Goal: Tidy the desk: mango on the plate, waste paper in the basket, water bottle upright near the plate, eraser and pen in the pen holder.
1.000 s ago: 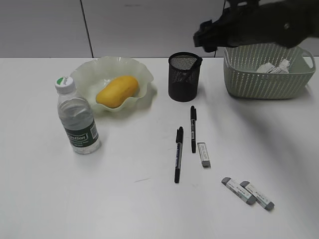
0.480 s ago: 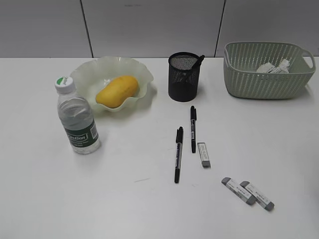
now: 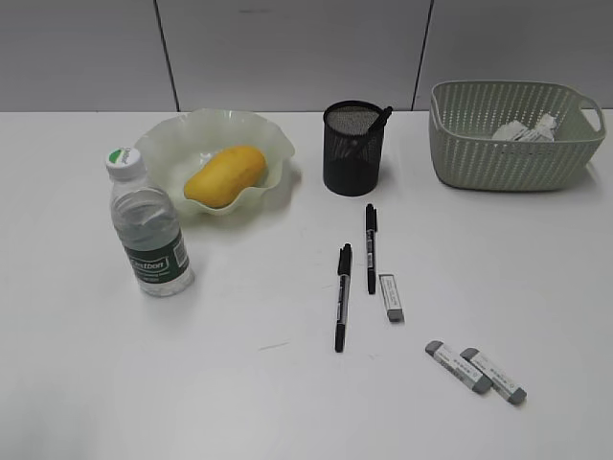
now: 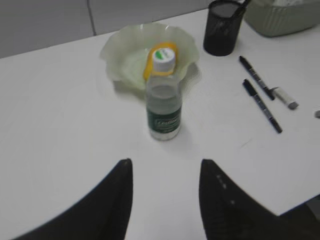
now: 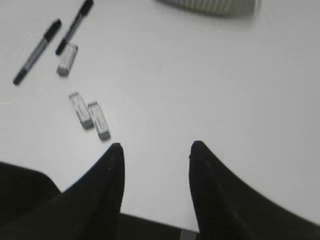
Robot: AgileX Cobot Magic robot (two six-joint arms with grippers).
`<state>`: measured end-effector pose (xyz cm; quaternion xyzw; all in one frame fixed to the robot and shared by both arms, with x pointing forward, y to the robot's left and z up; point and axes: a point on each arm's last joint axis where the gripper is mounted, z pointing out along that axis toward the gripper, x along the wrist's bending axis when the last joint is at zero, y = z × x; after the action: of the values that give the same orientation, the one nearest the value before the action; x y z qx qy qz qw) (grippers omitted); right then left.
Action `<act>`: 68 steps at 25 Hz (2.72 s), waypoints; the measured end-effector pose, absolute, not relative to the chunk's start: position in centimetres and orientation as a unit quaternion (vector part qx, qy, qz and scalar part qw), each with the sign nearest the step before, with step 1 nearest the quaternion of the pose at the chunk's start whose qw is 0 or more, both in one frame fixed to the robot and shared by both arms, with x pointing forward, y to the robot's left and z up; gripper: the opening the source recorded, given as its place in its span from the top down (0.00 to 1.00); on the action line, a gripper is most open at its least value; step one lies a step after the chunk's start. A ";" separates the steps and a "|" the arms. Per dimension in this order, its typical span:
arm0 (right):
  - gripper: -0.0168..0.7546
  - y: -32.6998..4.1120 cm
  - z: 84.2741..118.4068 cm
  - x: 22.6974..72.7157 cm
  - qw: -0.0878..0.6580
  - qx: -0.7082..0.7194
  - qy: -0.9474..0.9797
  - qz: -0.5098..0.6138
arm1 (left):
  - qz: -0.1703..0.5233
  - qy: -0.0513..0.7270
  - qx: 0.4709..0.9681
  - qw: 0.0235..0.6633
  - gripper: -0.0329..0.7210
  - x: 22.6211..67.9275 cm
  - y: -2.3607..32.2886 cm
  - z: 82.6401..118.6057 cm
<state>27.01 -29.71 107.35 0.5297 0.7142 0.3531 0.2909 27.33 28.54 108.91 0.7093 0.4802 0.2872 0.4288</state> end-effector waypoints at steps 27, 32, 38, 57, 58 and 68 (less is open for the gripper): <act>0.59 -30.6 105.8 24.7 0.319 0.512 0.691 0.398 | 0.052 0.446 0.857 0.255 0.36 55.1 -0.3 99.0; 0.59 -30.6 105.8 24.7 0.319 0.512 0.691 0.398 | 0.054 0.498 0.839 0.212 0.36 57.5 -1.9 94.5; 0.59 -30.6 105.8 24.7 0.319 0.512 0.691 0.398 | 0.055 0.517 0.832 0.192 0.36 58.3 -2.7 91.5; 0.59 -30.6 105.8 24.7 0.319 0.512 0.691 0.398 | 0.115 0.453 0.867 0.175 0.82 57.4 -4.5 88.9; 0.59 -30.6 105.8 24.7 0.319 0.512 0.691 0.398 | 0.117 0.452 0.865 0.183 0.82 57.4 -4.6 89.4; 0.59 -30.6 105.8 24.7 0.319 0.512 0.691 0.398 | 0.228 0.341 0.733 0.543 0.82 60.2 -3.8 106.2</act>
<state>24.73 -30.62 105.77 0.5116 0.6912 0.3982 0.3192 60.17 -3.75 106.16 0.7327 0.3411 0.2278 0.5430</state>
